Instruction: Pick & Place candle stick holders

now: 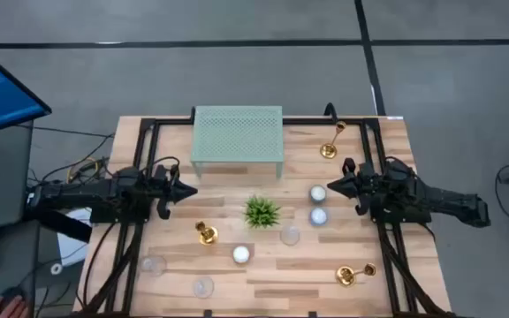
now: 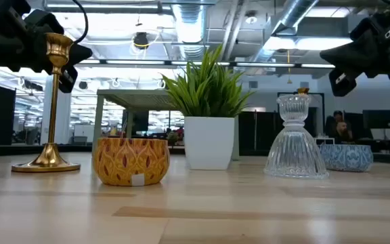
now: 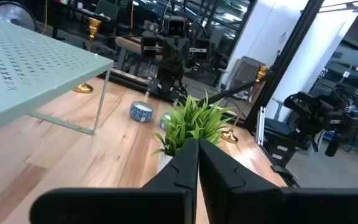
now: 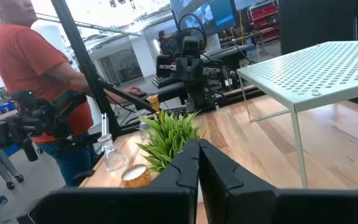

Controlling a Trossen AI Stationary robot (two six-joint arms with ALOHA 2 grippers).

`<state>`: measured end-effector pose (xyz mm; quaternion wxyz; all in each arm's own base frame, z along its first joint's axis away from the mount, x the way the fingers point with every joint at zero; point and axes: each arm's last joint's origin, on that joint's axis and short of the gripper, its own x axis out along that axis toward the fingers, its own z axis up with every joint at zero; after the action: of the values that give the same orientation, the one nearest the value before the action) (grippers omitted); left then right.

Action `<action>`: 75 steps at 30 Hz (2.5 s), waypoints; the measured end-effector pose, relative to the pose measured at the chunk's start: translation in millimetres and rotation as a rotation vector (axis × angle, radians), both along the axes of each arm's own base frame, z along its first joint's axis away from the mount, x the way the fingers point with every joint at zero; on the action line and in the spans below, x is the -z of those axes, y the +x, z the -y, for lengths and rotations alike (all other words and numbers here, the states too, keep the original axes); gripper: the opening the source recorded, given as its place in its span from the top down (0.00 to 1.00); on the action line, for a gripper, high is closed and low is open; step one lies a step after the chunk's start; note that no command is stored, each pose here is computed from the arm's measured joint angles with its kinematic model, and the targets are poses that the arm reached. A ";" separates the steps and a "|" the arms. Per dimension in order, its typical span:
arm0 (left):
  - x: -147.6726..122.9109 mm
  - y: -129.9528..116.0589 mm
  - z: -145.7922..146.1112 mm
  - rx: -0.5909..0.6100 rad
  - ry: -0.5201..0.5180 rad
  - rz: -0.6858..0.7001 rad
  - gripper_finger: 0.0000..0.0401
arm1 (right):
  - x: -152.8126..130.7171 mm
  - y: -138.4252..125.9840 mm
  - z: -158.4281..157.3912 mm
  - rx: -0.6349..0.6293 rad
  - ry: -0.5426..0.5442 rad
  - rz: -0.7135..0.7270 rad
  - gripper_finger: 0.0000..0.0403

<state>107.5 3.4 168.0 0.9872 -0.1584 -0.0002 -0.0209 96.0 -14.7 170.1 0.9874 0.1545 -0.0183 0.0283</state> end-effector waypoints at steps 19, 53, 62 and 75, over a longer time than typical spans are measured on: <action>0.0 0.0 0.0 0.000 0.000 0.000 0.97 | 0.1 0.0 0.0 0.000 0.000 0.000 1.00; -1.6 0.0 0.0 0.000 0.001 0.016 0.97 | 0.0 0.0 0.0 0.000 0.000 0.000 1.00; -2.4 0.0 0.0 0.002 -0.089 0.021 0.97 | 0.0 0.0 0.0 0.000 -0.002 0.000 1.00; -24.2 -3.1 -2.0 -0.022 -0.363 0.248 0.97 | 0.2 0.0 0.2 0.011 -0.192 0.009 1.00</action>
<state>104.4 5.3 192.2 0.9349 -0.3299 -0.1273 -0.0290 96.0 -14.9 170.0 0.9977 0.0587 -0.0206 0.0254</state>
